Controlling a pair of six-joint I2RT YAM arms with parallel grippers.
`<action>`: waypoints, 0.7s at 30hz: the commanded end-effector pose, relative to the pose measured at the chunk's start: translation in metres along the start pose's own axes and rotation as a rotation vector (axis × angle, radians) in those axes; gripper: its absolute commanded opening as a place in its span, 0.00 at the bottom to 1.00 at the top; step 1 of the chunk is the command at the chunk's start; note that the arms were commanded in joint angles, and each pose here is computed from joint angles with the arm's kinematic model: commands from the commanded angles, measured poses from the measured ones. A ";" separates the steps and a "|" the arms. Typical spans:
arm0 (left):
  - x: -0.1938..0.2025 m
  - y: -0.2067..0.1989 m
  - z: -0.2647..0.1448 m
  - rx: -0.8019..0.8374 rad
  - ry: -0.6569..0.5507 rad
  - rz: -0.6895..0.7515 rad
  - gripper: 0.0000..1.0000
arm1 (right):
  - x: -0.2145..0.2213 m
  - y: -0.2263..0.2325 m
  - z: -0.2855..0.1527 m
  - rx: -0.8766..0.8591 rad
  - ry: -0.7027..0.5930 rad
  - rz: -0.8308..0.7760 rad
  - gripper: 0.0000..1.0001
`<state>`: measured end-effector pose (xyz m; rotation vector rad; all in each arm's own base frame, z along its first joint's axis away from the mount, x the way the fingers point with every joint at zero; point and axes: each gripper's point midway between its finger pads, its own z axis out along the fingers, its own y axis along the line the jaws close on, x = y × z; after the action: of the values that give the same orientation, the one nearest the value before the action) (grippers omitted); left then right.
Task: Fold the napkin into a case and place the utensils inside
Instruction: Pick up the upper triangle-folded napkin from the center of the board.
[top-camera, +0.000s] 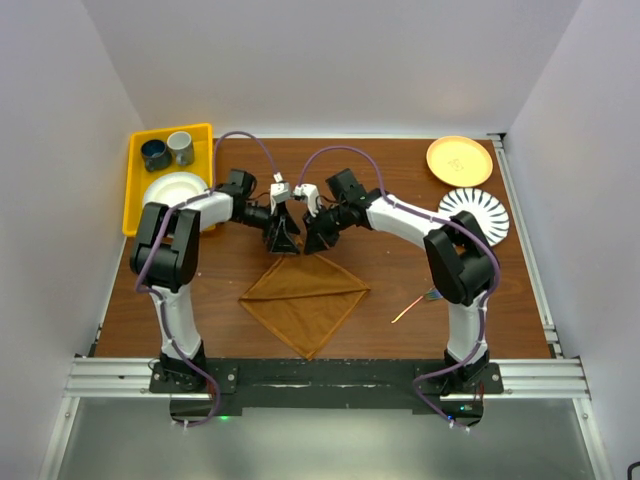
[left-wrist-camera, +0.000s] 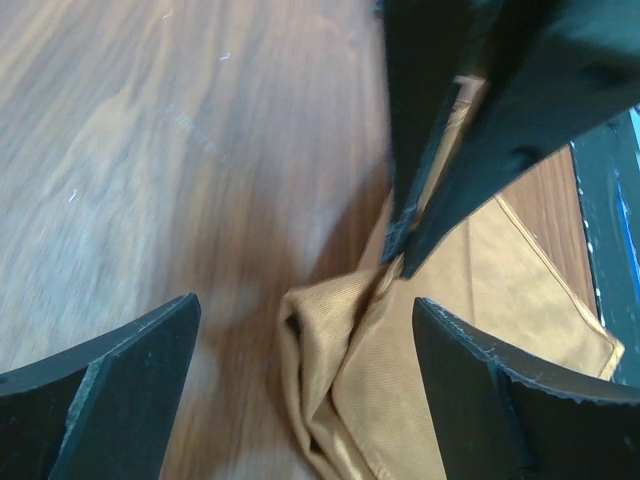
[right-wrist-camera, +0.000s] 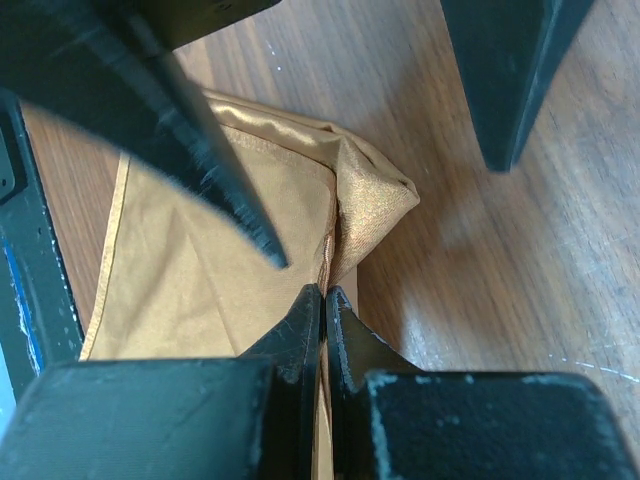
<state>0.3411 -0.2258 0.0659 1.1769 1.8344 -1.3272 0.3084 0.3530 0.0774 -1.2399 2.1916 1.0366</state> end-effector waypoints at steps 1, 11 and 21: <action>-0.009 -0.019 0.004 0.104 -0.012 0.105 0.94 | -0.018 0.015 -0.013 -0.024 -0.049 -0.064 0.00; -0.008 -0.023 0.004 0.117 -0.012 0.118 0.68 | -0.020 0.016 -0.016 -0.021 -0.053 -0.078 0.00; -0.010 -0.024 0.003 0.094 -0.024 0.113 0.32 | -0.021 0.019 -0.015 -0.031 -0.052 -0.076 0.00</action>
<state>0.3228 -0.2307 0.0703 1.2814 1.7462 -1.3779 0.3070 0.3521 0.0788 -1.2545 2.1831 1.0366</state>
